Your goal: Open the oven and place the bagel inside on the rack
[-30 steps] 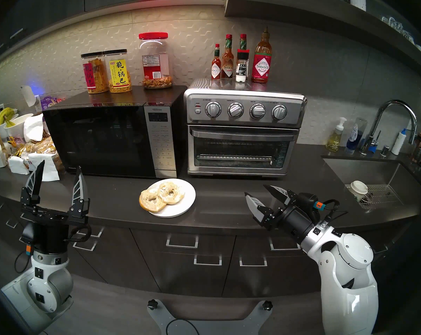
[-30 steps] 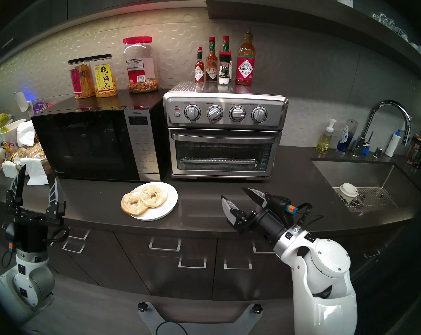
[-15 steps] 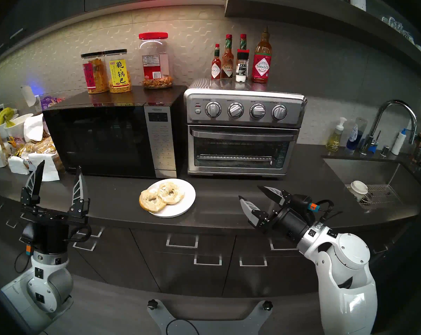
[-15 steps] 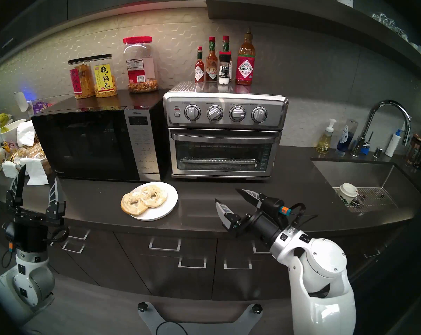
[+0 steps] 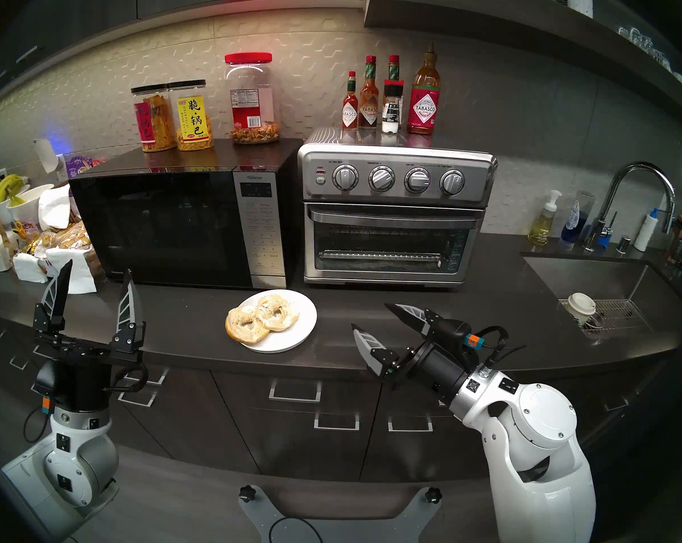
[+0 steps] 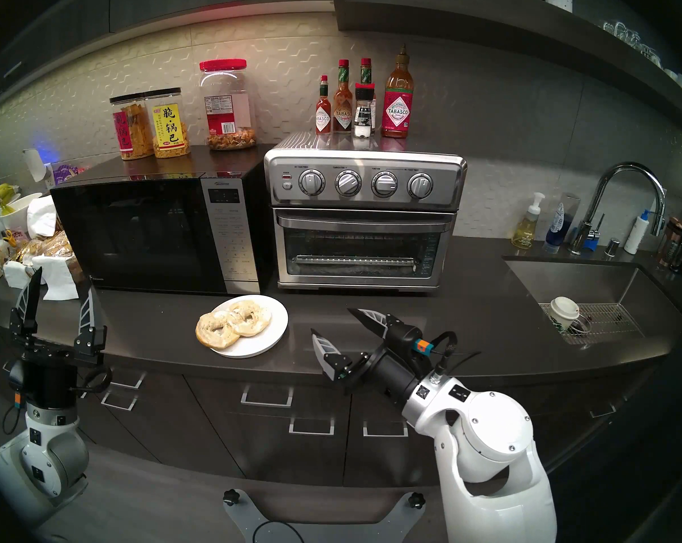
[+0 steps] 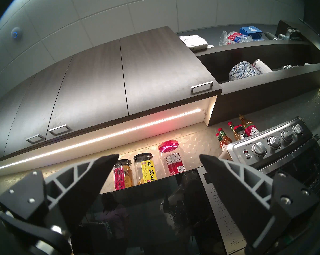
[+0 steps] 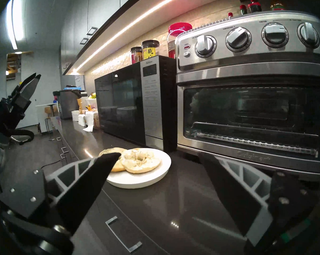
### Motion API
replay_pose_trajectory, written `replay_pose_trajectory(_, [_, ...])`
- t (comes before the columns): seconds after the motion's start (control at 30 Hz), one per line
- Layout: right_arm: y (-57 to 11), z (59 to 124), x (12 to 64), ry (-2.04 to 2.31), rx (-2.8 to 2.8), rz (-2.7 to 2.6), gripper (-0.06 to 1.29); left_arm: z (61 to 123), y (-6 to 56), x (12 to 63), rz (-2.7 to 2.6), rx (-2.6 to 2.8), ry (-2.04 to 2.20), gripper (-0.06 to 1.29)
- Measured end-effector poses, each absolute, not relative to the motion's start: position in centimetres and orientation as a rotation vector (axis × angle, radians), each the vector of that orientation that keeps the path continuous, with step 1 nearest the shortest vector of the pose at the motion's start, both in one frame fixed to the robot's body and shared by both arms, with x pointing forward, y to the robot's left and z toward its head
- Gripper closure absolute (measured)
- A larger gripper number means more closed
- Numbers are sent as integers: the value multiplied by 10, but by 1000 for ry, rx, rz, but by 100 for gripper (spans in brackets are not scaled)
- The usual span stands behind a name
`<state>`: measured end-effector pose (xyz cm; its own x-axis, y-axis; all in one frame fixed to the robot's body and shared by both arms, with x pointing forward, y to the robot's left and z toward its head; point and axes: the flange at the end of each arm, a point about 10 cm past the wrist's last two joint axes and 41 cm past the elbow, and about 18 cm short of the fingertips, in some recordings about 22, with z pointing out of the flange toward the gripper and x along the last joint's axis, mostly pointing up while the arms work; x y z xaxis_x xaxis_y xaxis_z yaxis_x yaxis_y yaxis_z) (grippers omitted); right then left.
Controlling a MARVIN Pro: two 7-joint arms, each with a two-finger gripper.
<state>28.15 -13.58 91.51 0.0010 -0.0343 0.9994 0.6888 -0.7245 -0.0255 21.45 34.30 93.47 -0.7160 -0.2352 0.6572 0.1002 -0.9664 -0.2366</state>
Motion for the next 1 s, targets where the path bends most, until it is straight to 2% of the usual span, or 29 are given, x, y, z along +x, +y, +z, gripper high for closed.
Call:
replay_pose_trajectory(0.5, [-99, 913, 289, -792, -1742, -1761, -1, 935, 343, 214, -2739, -1087, 274, -1])
replay_pose_trajectory(1.0, [-74, 903, 324, -906, -1757, -1740, -1, 935, 343, 214, -2739, -1087, 274, -1])
